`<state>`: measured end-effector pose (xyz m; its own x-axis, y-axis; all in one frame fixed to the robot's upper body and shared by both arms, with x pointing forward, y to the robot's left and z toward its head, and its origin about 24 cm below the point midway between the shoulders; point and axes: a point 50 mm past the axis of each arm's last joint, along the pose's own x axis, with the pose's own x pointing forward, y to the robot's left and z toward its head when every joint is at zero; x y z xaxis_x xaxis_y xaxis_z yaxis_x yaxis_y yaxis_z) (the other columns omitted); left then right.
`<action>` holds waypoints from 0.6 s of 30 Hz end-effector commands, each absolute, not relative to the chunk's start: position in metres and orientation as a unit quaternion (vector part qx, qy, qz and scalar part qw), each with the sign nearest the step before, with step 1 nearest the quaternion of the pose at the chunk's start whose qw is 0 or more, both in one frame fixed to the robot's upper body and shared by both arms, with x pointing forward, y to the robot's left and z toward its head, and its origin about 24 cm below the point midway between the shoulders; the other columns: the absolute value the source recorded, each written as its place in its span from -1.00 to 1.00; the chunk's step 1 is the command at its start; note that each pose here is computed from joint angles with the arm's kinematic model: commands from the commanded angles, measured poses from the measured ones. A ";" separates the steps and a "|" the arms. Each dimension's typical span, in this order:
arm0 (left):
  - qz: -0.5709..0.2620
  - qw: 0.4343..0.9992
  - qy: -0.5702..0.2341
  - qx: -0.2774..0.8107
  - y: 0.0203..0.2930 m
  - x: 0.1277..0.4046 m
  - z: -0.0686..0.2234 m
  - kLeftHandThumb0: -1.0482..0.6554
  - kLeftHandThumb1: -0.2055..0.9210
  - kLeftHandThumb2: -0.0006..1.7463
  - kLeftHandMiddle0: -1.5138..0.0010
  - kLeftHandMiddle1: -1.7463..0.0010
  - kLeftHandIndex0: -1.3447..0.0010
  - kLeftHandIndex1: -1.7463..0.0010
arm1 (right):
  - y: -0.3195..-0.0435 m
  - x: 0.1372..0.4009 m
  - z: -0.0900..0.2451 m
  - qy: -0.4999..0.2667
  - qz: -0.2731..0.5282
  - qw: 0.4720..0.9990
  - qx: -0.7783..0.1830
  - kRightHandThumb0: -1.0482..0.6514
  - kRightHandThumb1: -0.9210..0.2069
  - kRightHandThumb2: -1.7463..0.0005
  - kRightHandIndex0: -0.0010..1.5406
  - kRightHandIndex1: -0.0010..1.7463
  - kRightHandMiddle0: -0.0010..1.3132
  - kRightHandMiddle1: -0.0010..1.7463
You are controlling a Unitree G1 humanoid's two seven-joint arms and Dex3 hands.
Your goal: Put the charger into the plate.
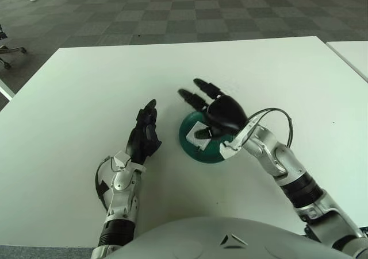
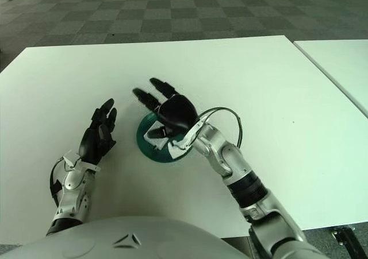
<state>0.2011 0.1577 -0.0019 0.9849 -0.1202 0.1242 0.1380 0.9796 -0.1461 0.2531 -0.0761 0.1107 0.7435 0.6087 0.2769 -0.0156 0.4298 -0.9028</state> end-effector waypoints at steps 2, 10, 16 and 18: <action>-0.056 0.995 0.010 -0.087 0.161 0.179 -0.026 -0.89 1.00 0.18 0.82 1.00 1.00 0.38 | -0.118 0.244 0.118 -0.225 0.116 0.898 -0.360 -1.00 -1.00 0.16 -1.00 -1.00 -1.00 -1.00; -0.055 0.995 0.010 -0.087 0.163 0.174 -0.026 -0.89 1.00 0.18 0.82 1.00 1.00 0.38 | -0.149 0.223 0.109 -0.155 0.031 0.956 -0.246 -1.00 -1.00 0.02 -1.00 -1.00 -1.00 -1.00; -0.055 0.995 0.010 -0.087 0.164 0.170 -0.027 -0.89 1.00 0.18 0.82 1.00 1.00 0.38 | -0.173 0.213 0.088 -0.157 -0.028 0.969 -0.187 -1.00 -1.00 -0.20 -1.00 -1.00 -1.00 -1.00; -0.055 0.995 0.011 -0.087 0.165 0.169 -0.027 -0.89 1.00 0.18 0.82 1.00 1.00 0.38 | -0.176 0.211 0.085 -0.161 -0.038 0.972 -0.166 -1.00 -1.00 -0.25 -1.00 -1.00 -0.99 -0.99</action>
